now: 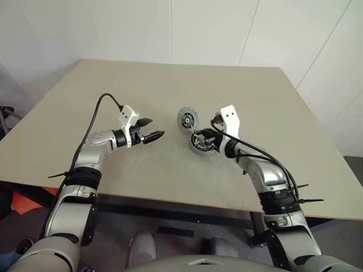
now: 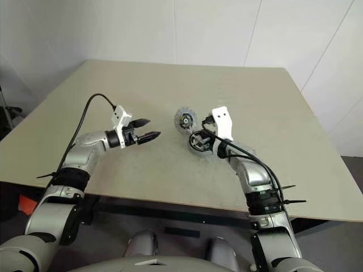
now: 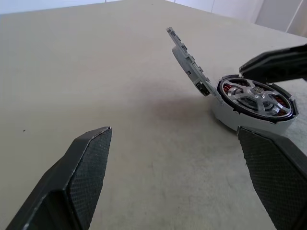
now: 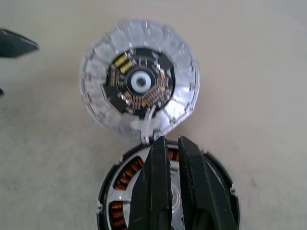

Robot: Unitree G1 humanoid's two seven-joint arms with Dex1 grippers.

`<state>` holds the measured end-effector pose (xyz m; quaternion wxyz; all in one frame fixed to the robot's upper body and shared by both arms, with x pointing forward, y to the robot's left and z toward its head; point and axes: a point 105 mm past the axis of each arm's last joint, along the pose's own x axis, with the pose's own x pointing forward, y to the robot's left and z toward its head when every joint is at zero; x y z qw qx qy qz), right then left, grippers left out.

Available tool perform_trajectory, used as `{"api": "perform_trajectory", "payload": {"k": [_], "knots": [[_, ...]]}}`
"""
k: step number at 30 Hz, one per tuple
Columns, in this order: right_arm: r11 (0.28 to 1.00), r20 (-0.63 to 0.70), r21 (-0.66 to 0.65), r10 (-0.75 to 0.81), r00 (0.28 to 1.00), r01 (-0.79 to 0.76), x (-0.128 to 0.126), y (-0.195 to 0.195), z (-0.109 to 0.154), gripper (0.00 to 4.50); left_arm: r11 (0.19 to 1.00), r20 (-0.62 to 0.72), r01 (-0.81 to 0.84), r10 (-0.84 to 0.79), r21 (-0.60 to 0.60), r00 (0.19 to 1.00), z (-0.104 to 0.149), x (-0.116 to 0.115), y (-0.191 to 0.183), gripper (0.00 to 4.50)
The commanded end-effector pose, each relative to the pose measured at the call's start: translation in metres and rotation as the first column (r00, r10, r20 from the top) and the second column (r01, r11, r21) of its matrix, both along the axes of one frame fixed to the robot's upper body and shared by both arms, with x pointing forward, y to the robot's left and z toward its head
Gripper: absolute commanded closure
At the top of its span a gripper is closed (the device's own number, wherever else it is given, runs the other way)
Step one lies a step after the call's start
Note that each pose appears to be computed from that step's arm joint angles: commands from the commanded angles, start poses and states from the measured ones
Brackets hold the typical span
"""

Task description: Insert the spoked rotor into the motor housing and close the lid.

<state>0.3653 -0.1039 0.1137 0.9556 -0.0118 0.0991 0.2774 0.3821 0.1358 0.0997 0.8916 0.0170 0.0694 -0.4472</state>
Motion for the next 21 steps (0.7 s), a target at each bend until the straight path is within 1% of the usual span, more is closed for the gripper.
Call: {"api": "perform_trajectory", "payload": {"k": [1, 4, 5, 8, 10, 11, 12, 13, 14, 15, 19, 21], "knots": [[0.999, 0.122, 0.029, 0.025, 0.992, -0.029, 0.001, 0.005, 0.041, 4.14, 1.000, 0.067, 0.012, -0.012, -0.006, 0.998, 0.018, 0.003, -0.002, 0.07], [0.999, 0.126, 0.034, 0.023, 0.992, -0.027, 0.003, 0.005, 0.046, 4.14, 1.000, 0.068, 0.015, -0.014, -0.007, 0.998, 0.018, 0.003, -0.002, 0.07], [0.999, 0.110, 0.031, 0.021, 0.994, -0.025, 0.003, 0.005, 0.041, 4.14, 1.000, 0.068, 0.015, -0.014, -0.006, 0.998, 0.018, 0.003, -0.002, 0.07], [0.999, 0.007, 0.028, 0.018, 1.000, -0.019, 0.002, 0.005, 0.009, 4.14, 1.000, 0.068, 0.014, -0.014, -0.006, 0.998, 0.018, 0.003, -0.002, 0.07], [1.000, -0.104, 0.013, -0.006, 0.995, 0.007, 0.000, 0.002, -0.027, 4.14, 1.000, 0.068, 0.013, -0.013, -0.006, 0.998, 0.018, 0.003, -0.002, 0.07], [0.999, -0.160, -0.022, -0.032, 0.987, 0.028, -0.002, -0.002, -0.049, 4.14, 1.000, 0.068, 0.012, -0.012, -0.006, 0.998, 0.018, 0.003, -0.002, 0.07], [0.998, -0.201, -0.055, -0.053, 0.978, 0.042, -0.004, -0.006, -0.065, 4.14, 1.000, 0.068, 0.011, -0.011, -0.007, 0.998, 0.018, 0.003, -0.002, 0.07], [0.996, -0.220, -0.074, -0.065, 0.973, 0.049, -0.006, -0.009, -0.074, 4.14, 1.000, 0.068, 0.010, -0.009, -0.007, 0.998, 0.018, 0.003, -0.001, 0.07], [0.995, -0.225, -0.078, -0.074, 0.972, 0.058, -0.006, -0.011, -0.076, 4.14, 1.000, 0.068, 0.008, -0.007, -0.007, 0.998, 0.018, 0.003, -0.001, 0.07], [0.996, -0.209, -0.064, -0.072, 0.975, 0.060, -0.004, -0.011, -0.070, 4.14, 1.000, 0.067, 0.006, -0.006, -0.007, 0.998, 0.018, 0.003, 0.000, 0.07], [0.998, -0.112, 0.003, -0.054, 0.992, 0.055, 0.004, -0.011, -0.034, 4.14, 1.000, 0.064, 0.003, -0.003, -0.005, 0.998, 0.017, 0.003, 0.001, 0.07], [0.999, -0.063, 0.016, -0.047, 0.997, 0.048, 0.006, -0.011, -0.018, 4.14, 1.000, 0.062, 0.004, -0.004, -0.005, 0.998, 0.017, 0.003, 0.000, 0.07]]}}
